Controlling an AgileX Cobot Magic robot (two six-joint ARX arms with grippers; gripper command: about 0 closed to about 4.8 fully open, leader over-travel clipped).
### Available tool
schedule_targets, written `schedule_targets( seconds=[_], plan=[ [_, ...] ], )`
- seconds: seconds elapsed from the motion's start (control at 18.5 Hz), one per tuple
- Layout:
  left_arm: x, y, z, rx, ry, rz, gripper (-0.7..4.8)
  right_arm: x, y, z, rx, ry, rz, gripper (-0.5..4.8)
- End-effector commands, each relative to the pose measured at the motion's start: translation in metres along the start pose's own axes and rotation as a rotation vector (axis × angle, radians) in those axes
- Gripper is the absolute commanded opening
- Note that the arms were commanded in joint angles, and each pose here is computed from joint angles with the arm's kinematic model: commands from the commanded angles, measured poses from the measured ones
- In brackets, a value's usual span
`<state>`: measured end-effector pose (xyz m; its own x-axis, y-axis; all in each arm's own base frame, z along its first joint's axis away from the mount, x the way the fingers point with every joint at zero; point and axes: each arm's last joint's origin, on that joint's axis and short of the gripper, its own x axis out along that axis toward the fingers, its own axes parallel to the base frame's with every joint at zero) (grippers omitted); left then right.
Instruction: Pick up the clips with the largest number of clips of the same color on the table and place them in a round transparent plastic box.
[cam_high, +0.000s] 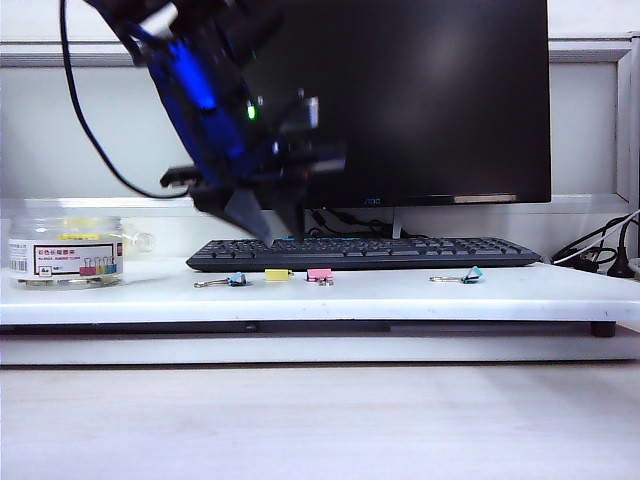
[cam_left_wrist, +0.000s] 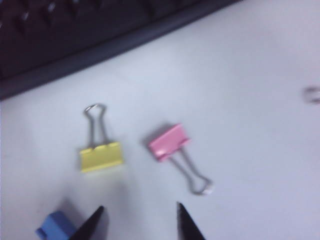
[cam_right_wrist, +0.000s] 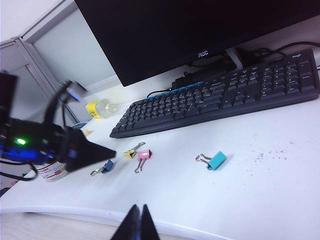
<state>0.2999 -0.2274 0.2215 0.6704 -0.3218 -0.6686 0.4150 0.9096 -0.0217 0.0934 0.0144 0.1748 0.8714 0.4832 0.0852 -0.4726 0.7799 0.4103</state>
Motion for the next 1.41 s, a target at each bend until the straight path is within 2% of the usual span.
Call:
schedule_targets(
  seconds=[0.05, 0.11, 0.16, 0.22, 0.27, 0.49, 0.7, 1.03, 1.41],
  plan=[
    [0.009, 0.000, -0.001, -0.021, -0.006, 0.023, 1.89, 0.000, 0.001, 0.001, -0.007, -0.013, 0.009, -0.01],
    [0.010, 0.001, -0.001, -0.025, -0.006, 0.024, 1.94, 0.000, 0.000, 0.001, -0.007, -0.012, 0.009, -0.01],
    [0.010, 0.001, 0.000, -0.026, -0.013, 0.023, 2.33, 0.000, 0.000, 0.001, -0.007, -0.012, 0.009, -0.01],
    [0.010, 0.000, 0.002, -0.029, -0.033, 0.019, 3.54, 0.000, 0.000, 0.001, -0.007, -0.012, 0.009, -0.01],
    [0.010, 0.000, 0.003, -0.033, -0.051, 0.022, 3.67, 0.000, 0.000, 0.001, -0.007, -0.012, 0.009, -0.01],
    [0.009, 0.001, 0.004, -0.037, -0.068, 0.053, 3.67, 0.000, 0.001, 0.001, -0.007, -0.013, 0.009, -0.01],
    [0.012, 0.001, 0.006, -0.089, -0.097, 0.057, 3.67, 0.000, 0.001, 0.001, -0.007, -0.011, 0.011, -0.01],
    [0.028, 0.000, -0.003, -0.081, -0.049, 0.061, 3.67, 0.000, 0.001, 0.001, -0.008, -0.004, 0.030, -0.01],
    [0.033, 0.018, 0.000, -0.115, -0.057, 0.062, 3.63, 0.000, 0.001, 0.001, -0.008, -0.003, 0.032, -0.01]
  ],
)
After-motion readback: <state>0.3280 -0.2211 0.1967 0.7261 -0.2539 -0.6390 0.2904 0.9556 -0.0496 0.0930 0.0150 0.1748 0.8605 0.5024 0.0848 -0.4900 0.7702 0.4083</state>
